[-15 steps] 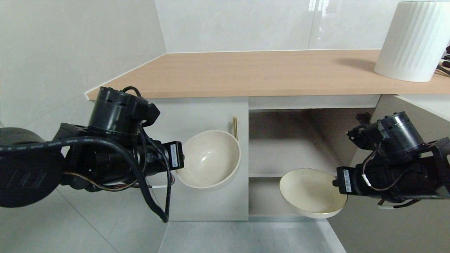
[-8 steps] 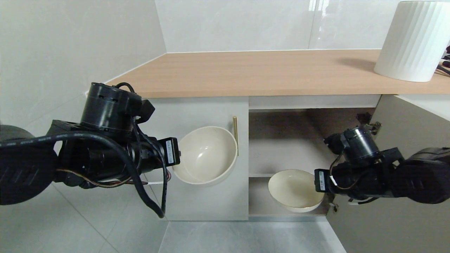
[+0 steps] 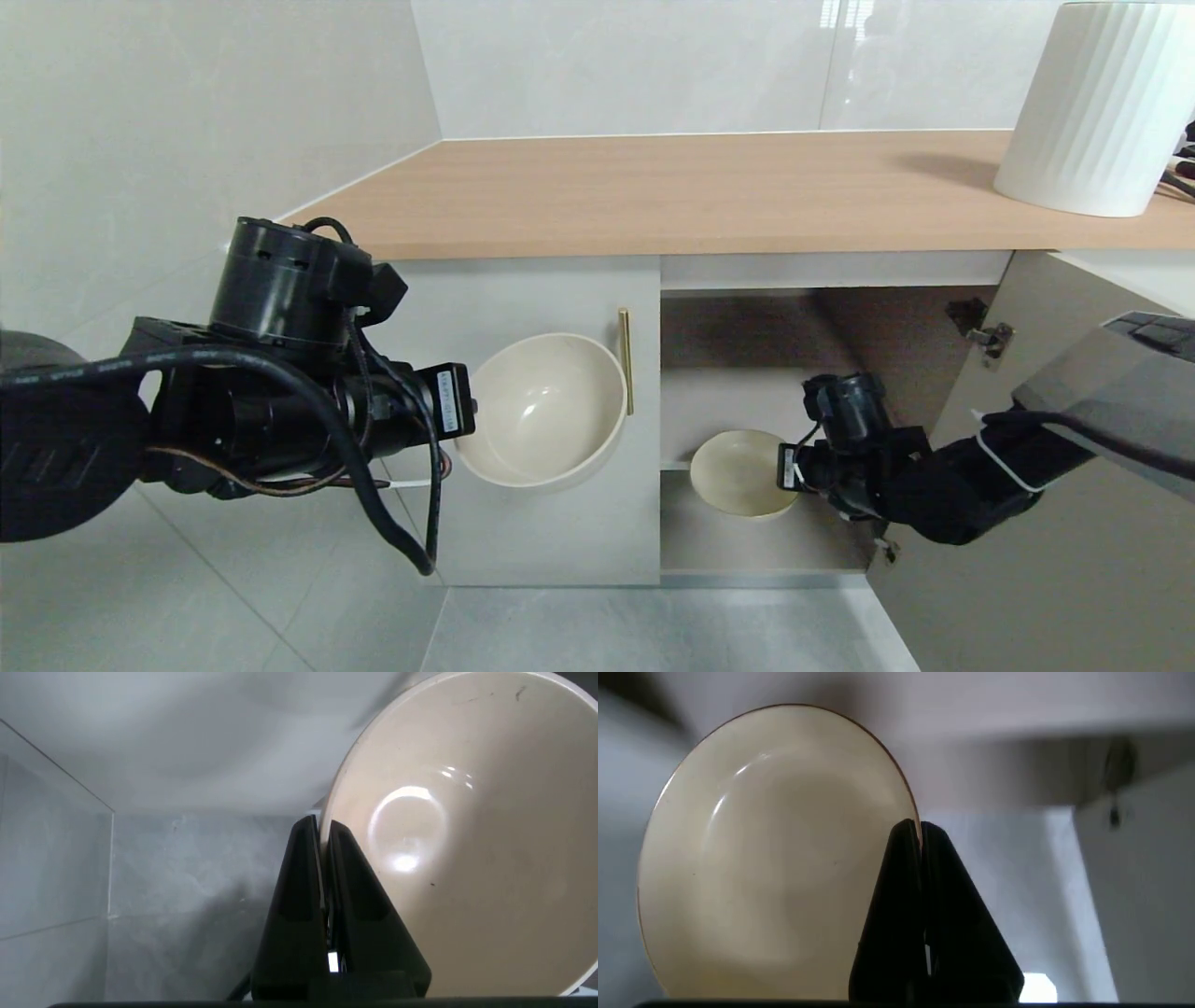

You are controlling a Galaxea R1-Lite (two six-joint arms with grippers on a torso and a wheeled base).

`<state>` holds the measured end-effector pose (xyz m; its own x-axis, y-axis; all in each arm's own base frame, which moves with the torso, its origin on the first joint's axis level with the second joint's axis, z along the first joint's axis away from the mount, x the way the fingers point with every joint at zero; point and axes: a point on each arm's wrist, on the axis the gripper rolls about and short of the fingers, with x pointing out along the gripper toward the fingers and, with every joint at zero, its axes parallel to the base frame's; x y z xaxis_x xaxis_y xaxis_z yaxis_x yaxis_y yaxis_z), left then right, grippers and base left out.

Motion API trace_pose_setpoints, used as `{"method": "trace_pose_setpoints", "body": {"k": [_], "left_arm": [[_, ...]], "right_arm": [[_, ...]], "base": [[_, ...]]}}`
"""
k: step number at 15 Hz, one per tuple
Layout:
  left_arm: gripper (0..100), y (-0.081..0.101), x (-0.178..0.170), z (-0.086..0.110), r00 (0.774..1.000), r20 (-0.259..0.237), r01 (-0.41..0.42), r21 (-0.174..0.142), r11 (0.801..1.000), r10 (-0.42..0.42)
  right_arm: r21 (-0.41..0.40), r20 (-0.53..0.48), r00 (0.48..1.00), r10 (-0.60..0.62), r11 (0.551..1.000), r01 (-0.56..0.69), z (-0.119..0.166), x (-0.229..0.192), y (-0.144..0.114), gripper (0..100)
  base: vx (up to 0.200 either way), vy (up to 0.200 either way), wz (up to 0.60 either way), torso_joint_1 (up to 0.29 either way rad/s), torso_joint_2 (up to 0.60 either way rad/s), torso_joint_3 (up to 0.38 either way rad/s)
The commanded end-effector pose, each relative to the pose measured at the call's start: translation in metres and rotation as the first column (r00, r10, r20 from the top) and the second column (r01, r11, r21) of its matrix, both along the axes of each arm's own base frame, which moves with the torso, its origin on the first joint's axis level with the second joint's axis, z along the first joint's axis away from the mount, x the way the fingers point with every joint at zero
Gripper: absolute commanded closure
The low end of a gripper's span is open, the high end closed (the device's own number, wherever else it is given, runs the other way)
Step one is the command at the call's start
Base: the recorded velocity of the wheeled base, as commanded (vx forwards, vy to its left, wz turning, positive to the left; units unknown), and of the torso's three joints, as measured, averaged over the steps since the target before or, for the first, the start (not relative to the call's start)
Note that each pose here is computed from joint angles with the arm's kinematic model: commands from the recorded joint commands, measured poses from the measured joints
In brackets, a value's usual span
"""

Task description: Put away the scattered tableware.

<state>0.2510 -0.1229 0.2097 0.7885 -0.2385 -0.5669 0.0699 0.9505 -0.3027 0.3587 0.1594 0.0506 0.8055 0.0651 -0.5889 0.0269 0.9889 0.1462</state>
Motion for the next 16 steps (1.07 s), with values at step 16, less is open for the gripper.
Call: {"method": "trace_pose_setpoints", "body": {"k": [16], "left_arm": [[100,-0.004,-0.007,0.006,1.0,0.019,0.021,-0.009,1.0,-0.021]], "right_arm": [[-0.04,0.148,0.951,-0.271,0.959,0.28,-0.044,0.107,-0.028,100]], "base": [[0.0,0.0,0.0,0.0,0.0,0.0]]}}
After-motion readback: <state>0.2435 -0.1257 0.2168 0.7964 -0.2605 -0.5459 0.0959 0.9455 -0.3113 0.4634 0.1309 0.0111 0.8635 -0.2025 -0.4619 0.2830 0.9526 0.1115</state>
